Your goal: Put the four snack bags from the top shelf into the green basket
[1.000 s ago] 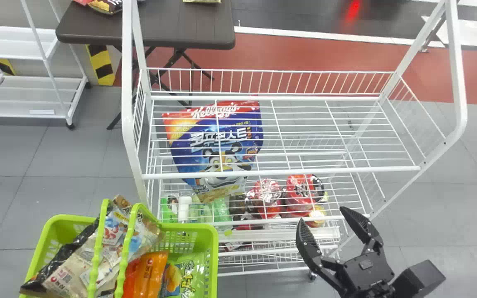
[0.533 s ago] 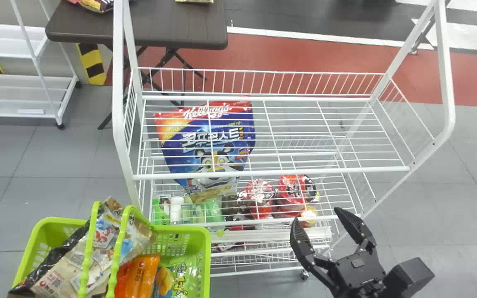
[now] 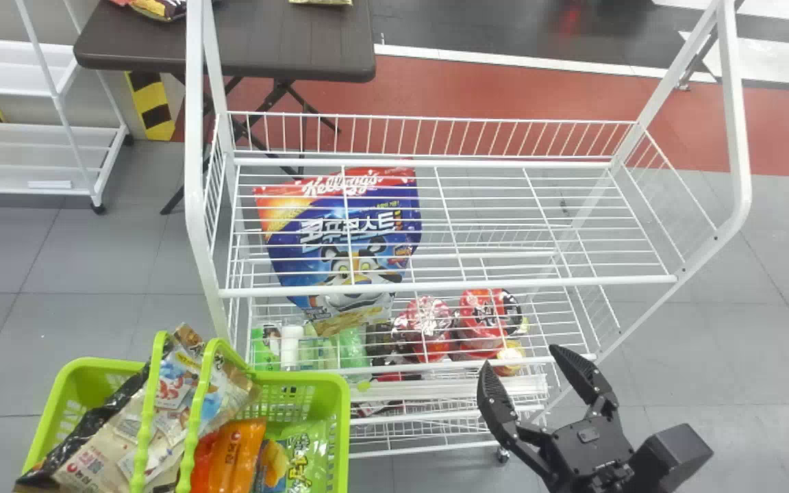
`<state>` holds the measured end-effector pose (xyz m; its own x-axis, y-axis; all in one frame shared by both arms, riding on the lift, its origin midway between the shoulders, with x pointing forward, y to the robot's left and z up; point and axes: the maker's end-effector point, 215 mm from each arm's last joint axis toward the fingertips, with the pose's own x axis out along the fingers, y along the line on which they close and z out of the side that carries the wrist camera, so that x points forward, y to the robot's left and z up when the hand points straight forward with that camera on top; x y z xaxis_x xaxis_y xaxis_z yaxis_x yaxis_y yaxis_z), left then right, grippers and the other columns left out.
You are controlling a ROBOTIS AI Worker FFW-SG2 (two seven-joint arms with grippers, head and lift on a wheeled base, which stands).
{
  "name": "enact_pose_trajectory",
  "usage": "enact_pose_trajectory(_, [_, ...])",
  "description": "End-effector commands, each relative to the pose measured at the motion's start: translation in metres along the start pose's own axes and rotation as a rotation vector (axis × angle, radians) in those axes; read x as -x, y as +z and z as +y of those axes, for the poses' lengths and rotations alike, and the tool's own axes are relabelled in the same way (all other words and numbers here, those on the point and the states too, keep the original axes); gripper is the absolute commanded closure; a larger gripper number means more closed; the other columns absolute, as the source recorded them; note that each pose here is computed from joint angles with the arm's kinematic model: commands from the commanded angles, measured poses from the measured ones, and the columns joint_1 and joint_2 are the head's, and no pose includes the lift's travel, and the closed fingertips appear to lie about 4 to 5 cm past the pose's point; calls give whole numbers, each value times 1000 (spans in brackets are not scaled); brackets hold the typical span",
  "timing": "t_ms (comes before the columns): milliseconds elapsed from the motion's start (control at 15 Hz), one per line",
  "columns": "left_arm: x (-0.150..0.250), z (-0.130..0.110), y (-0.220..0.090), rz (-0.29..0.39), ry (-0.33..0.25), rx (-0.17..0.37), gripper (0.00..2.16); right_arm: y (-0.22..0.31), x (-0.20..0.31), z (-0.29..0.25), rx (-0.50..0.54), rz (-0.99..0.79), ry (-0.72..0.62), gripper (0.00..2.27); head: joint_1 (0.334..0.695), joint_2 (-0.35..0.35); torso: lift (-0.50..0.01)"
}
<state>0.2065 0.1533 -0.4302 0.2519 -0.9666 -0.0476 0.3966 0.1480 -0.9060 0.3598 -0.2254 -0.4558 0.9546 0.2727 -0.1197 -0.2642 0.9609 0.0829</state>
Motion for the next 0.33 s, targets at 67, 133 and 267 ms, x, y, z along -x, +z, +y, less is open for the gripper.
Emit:
enact_pose_trajectory(67, [0, -1, -1, 0, -10, 1, 2148, -3, 0, 0, -4, 4, -2, 53, 695, -153, 0])
enact_pose_trajectory(133, [0, -1, -1, -2, -11, 1, 2148, -3, 0, 0, -4, 4, -2, 53, 695, -154, 0])
enact_pose_trajectory(267, [-1, -1, -1, 0, -11, 2, 2148, -3, 1, 0, -6, 4, -3, 53, 695, -154, 0])
